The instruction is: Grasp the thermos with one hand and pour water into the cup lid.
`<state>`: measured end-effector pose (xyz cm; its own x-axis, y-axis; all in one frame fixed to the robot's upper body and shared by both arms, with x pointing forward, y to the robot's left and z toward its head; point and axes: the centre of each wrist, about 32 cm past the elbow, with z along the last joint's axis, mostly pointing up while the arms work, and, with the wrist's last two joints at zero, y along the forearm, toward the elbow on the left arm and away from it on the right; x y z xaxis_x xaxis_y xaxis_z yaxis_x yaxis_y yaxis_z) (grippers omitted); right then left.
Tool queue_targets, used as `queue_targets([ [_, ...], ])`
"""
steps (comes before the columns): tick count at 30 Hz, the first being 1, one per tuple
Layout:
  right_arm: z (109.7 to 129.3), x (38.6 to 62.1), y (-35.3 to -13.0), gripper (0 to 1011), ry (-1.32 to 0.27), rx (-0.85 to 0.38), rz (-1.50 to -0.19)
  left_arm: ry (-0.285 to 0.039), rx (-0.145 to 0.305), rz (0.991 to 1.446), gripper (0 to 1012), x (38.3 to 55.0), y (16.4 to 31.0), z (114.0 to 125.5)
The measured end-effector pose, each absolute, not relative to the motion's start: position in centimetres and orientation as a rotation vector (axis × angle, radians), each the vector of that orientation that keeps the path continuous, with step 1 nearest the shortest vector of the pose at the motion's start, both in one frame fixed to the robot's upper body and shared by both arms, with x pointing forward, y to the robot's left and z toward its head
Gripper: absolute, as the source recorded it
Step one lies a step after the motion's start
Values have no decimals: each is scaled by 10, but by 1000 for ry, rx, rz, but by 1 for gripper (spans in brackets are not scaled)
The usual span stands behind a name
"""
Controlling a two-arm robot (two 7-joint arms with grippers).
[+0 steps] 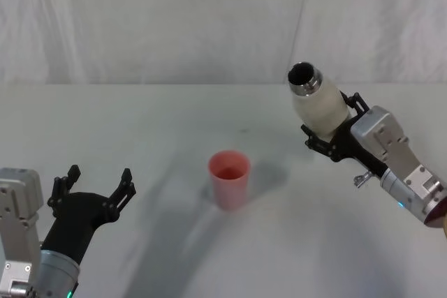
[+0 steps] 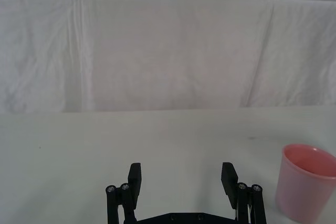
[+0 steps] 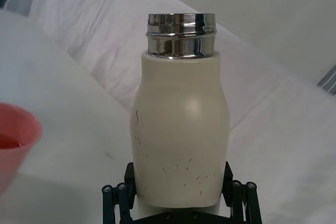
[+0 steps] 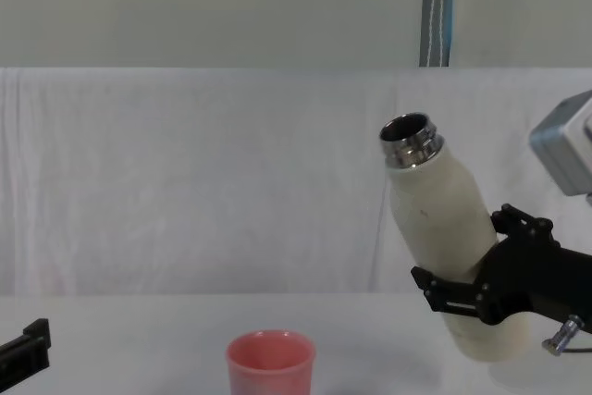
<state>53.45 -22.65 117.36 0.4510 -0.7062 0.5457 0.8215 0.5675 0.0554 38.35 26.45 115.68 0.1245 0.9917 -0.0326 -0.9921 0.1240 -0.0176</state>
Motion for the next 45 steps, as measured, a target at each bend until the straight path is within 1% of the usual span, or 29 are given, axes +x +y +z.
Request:
queue_targets([
  [9,1174,539,-227,950,-751,-348,-940,14,-38,1446,1001,384,265,1157],
  [21,1171,540,-224,950,-939,-452,-889,14,-38,1446,1001,384,265,1157],
  [34,1169,541,-219,950,-1043,-500,-856,14,-38,1446,1001,384,265,1157],
  [45,1162,547,-213,950,-1079,-540,-830,14,-38,1446,1001,384,265,1157],
])
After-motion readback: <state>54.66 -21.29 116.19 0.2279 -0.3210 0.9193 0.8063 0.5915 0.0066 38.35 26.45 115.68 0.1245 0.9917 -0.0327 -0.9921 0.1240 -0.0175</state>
